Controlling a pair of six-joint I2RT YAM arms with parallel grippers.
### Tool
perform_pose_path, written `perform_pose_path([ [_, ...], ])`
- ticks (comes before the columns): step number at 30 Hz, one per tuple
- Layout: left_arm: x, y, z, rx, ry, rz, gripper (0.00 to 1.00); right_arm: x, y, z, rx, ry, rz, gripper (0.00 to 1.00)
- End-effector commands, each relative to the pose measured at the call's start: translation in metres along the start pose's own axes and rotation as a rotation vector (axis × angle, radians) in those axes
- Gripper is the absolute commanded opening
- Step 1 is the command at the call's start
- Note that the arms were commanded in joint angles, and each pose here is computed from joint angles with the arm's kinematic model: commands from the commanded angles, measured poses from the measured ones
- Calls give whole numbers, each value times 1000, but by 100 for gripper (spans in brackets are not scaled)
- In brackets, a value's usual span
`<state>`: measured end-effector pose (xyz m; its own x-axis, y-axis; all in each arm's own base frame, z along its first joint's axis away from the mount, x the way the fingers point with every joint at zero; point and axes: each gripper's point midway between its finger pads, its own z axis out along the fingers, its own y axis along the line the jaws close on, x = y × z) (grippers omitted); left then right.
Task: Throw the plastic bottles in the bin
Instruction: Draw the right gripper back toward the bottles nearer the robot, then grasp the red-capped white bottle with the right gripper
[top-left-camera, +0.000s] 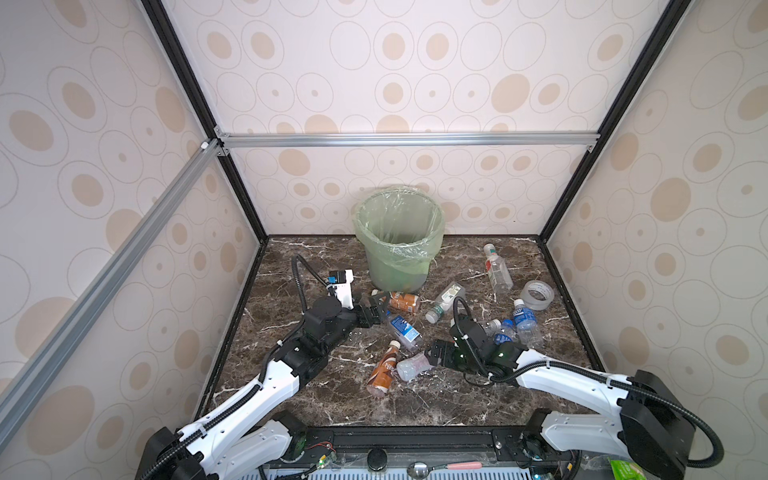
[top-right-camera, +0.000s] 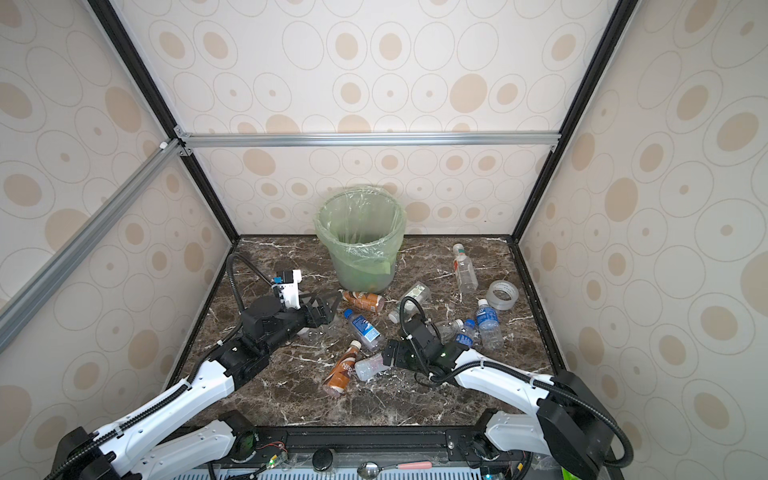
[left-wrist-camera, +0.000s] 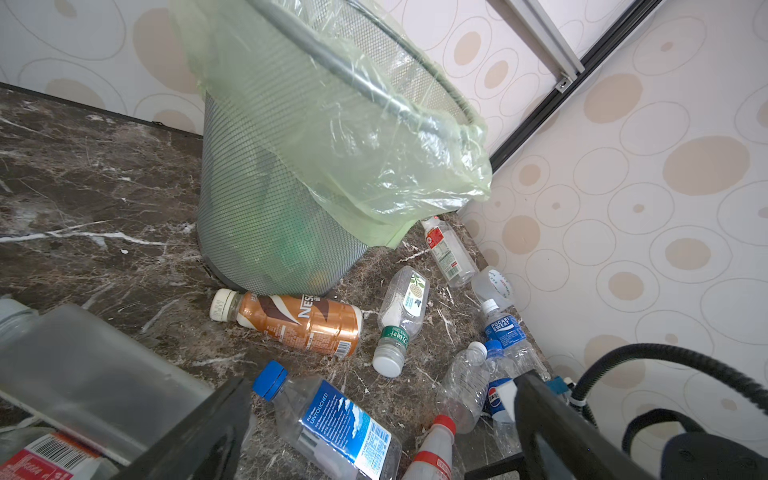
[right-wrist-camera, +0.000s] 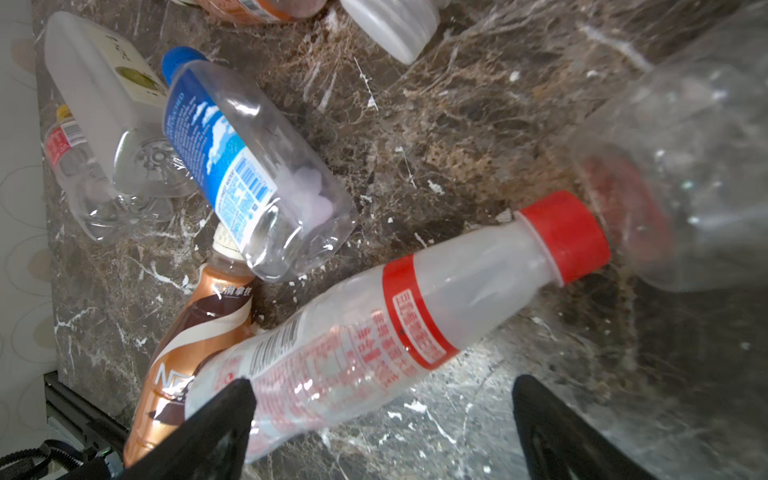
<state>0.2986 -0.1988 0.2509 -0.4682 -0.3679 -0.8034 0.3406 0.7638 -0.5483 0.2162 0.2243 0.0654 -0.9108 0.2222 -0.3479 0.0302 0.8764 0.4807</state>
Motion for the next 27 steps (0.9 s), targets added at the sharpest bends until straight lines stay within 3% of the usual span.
perform_pose_path([
  [1,-8,-3,-6,10,-33,-18,99,-8,17,5,-38,-36,52,100],
  [16,-9,2,-11,-10,-48,5,99,0,-4,31,58,-46,95,96],
  [22,-7,3,-11,-13,-44,5,99,1,-10,35,76,-52,103,88],
  [27,-6,4,-10,-17,-43,5,99,3,-15,38,89,-58,119,75],
])
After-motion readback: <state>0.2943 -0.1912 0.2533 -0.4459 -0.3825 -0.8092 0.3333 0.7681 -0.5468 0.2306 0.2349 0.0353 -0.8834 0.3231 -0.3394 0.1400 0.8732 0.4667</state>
